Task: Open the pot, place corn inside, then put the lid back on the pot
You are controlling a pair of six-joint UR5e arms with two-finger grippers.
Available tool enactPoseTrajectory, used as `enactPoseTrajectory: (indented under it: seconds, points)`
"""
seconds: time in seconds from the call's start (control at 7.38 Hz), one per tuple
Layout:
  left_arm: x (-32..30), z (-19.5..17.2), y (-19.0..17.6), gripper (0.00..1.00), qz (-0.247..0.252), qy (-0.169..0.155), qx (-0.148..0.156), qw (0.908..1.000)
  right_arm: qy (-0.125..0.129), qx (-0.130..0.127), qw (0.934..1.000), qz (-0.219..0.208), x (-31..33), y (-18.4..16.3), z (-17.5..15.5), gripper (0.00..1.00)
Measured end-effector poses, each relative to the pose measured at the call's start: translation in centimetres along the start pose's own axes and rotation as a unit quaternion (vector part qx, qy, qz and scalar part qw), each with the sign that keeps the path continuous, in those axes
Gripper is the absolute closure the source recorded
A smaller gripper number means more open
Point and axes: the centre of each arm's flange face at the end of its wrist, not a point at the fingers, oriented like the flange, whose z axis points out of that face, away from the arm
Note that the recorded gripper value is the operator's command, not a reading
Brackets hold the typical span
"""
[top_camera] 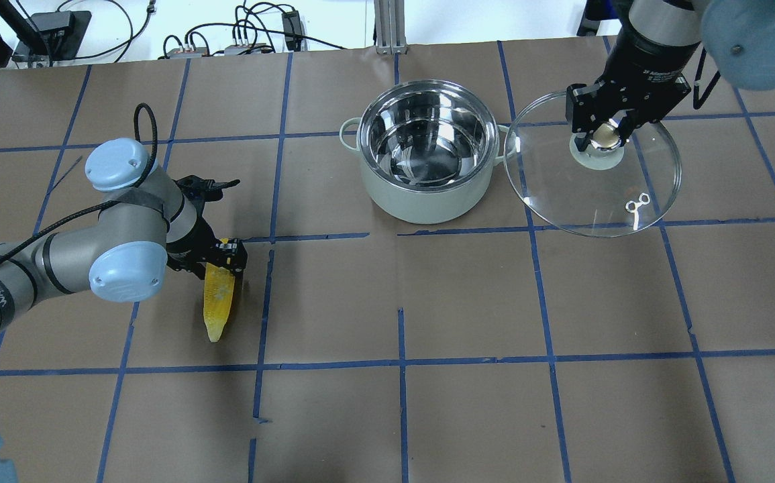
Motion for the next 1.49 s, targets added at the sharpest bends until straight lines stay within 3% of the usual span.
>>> enactPoseTrajectory:
  seconds: [0.41,0.81,1.22,1.49]
  points:
    - [-0.2,-2.4,-1.8,0.91,-0.005,-0.001,0.016,0.9999,0.025,0.001,0.9993,0.026,-1.4,0.1,0.0,0.61]
    - [3.4,-11.4,-7.8,0.91,-0.016,0.0,0.031,0.9994,0.04,0.005,0.9988,0.027,-1.5,0.3,-0.6,0.61]
    - [12.4,-21.4,-14.7,0.91,-0.008,0.023,0.065,0.9976,0.05,0.004,0.9984,0.026,-1.4,0.3,-0.5,0.6]
    - [21.3,-23.6,-18.4,0.91,0.001,0.03,0.082,0.9962,0.058,0.003,0.998,0.025,-1.2,0.2,-0.5,0.6]
